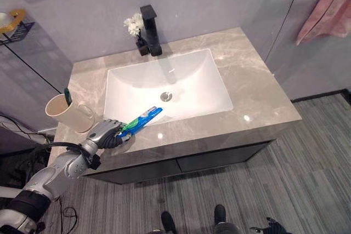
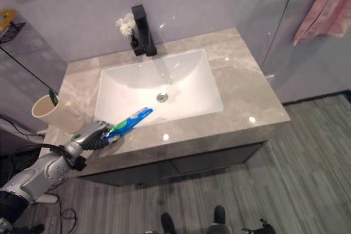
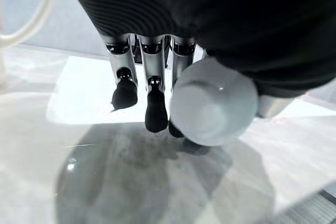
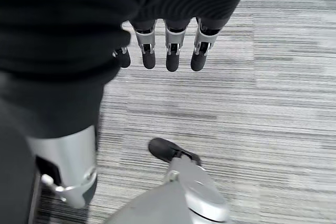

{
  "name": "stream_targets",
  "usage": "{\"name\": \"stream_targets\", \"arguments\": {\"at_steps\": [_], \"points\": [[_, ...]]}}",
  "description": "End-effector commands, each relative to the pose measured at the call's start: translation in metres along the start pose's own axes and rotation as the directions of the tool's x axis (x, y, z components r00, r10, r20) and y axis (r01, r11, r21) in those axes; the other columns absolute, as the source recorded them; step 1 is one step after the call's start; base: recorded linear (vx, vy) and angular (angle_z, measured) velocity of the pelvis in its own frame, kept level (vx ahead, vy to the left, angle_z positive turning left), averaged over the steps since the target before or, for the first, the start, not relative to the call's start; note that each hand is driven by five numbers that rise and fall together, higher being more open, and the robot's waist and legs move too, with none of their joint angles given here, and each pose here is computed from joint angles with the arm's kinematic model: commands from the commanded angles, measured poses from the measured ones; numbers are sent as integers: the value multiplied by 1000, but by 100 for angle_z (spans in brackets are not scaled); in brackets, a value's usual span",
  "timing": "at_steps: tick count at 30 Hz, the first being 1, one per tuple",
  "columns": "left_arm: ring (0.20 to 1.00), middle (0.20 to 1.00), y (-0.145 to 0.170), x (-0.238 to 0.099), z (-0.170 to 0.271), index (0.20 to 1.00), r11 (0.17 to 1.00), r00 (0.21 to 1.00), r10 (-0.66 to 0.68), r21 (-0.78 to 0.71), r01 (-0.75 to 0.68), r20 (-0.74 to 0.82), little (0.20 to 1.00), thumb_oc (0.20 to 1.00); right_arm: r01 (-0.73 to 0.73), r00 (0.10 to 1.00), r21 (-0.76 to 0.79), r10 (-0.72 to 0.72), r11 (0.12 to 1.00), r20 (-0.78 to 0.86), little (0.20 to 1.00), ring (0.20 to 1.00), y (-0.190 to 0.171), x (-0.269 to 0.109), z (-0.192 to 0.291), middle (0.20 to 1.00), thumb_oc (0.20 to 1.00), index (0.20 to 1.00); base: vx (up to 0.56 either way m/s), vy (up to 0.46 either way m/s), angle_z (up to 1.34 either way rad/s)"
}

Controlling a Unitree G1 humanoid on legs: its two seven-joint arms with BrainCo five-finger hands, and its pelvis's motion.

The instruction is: Put brush and paste in cup on sink, flatten towel.

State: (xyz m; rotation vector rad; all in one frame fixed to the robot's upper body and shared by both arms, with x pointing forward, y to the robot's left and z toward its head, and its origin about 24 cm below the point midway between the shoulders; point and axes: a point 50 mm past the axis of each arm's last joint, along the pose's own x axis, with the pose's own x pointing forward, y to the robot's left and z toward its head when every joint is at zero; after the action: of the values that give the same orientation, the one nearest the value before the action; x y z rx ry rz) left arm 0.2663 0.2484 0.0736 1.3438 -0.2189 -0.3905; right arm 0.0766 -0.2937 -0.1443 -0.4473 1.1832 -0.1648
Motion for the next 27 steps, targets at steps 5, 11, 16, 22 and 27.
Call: {"name": "stream_targets", "arguments": {"at_steps": [5,11,16,22,27], "points": [[200,200,11,4,-7,200,992,1000,3,125,-5,17,200,200,44,999,157,-40,987,-27,1000,1000,4,1,0,1000,1000,1000,0,0,0],[200,200,26,3,-11,200,981,999,29,191,-32,18,200,200,128,989,350,-94,928,-113,1000,1000,-10,-2,-16,1000,1000,1000,0,0,0],[200,200,85,11,-10,200,912,980,175,360,-196,89,200,200,397,909,631,-379,666,-173,1000,1000,-103,-11,-14,1000,1000,1000,0,0,0],[200,200,131,15,8,200,803,908,358,425,-418,216,200,200,392,787,762,-617,515,12,1000,1000,-160,-24,45,1000,1000,1000,-49,28,1],[200,200,172,0,22,200,632,783,538,466,-620,313,200,200,330,388,751,-807,572,445,1000,1000,-189,-92,155,1000,1000,1000,-15,42,-4]]}}
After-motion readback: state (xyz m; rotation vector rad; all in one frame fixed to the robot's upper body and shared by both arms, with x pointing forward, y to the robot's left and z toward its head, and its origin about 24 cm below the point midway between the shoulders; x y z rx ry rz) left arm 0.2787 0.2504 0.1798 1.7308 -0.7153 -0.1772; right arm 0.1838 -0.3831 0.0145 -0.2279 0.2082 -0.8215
